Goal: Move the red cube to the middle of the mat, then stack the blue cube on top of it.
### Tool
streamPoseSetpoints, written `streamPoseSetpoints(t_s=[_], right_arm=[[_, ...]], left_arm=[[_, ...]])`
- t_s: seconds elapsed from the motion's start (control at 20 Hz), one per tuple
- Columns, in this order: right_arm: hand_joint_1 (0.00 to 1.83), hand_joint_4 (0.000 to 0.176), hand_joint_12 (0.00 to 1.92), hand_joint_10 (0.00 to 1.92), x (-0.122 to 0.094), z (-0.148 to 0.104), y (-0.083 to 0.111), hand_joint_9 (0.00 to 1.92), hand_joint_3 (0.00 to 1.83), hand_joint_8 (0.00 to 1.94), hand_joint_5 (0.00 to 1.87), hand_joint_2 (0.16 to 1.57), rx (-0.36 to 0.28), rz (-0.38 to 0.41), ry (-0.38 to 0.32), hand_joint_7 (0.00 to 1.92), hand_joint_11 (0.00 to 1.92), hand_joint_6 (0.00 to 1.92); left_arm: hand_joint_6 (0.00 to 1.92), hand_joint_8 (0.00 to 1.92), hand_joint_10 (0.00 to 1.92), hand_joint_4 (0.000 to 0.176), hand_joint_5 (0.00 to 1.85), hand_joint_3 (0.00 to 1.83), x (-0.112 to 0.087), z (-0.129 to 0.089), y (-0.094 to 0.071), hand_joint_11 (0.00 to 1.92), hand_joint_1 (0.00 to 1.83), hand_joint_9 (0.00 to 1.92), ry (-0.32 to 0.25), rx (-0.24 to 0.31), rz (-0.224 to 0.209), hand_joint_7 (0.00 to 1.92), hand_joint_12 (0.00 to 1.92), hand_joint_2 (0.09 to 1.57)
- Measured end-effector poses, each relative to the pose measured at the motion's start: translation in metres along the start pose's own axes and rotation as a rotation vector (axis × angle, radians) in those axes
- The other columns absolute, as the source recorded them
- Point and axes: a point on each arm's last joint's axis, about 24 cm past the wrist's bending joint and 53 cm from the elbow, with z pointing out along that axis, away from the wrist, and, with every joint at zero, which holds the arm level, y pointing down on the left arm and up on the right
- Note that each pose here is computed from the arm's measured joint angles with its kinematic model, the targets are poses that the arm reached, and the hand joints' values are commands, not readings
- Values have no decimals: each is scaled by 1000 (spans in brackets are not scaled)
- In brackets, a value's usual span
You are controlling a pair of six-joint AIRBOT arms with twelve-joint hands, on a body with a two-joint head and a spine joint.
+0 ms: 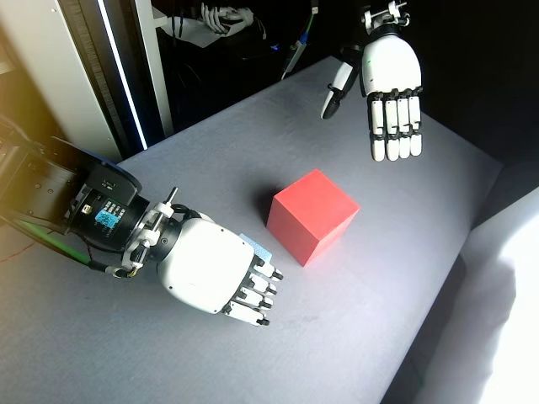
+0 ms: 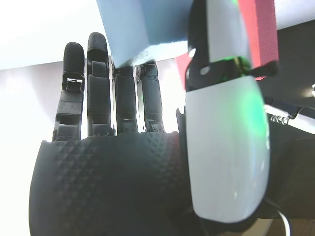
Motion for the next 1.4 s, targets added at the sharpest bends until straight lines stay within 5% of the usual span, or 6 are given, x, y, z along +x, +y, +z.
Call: streamPoseSetpoints(t_s=[0.05, 0.15, 0.25, 0.3, 0.35, 1.4], right_arm=[[1222, 0, 1218, 69, 0, 0, 0, 737, 2, 32, 782, 1059, -1, 0, -1, 851, 53, 26], [1213, 0, 1269, 82, -2, 0, 1, 919, 6, 998, 798, 1150, -3, -3, -5, 990, 178, 1138], [1222, 0, 1254, 107, -3, 0, 0, 1026, 0, 1049, 823, 1150, -1, -5, -6, 1008, 280, 1123], [1342, 0, 1218, 961, -4, 1, 0, 868, 5, 994, 889, 1123, -1, -8, -8, 1046, 369, 1038], [1365, 0, 1233, 1133, -4, 1, 0, 835, 0, 1026, 880, 1128, -3, -15, -7, 1038, 362, 1046], [1375, 0, 1221, 1157, -63, -13, 11, 860, 0, 942, 935, 1109, -185, -123, 73, 1053, 431, 1004]], left_arm=[[0, 0, 0, 0, 0, 10, 0, 0, 0, 0, 545, 0, 1, 1, 3, 0, 0, 924], [0, 0, 0, 0, 0, 9, 0, 0, 1, 0, 561, 0, 2, -1, 9, 0, 0, 927], [0, 0, 0, 0, 0, 2, -2, -1, 4, 0, 557, 0, -4, 0, 15, 0, 0, 915], [0, 0, 0, 0, 0, 3, -3, -1, 2, 0, 536, 0, -8, 9, 20, 0, 0, 918], [0, 0, 0, 0, 0, 7, -3, -1, 1, 0, 523, 0, -10, 18, 25, 0, 0, 928], [0, 0, 0, 0, 0, 4, 0, -4, -24, 0, 486, 0, -13, 133, 171, 0, 0, 948]])
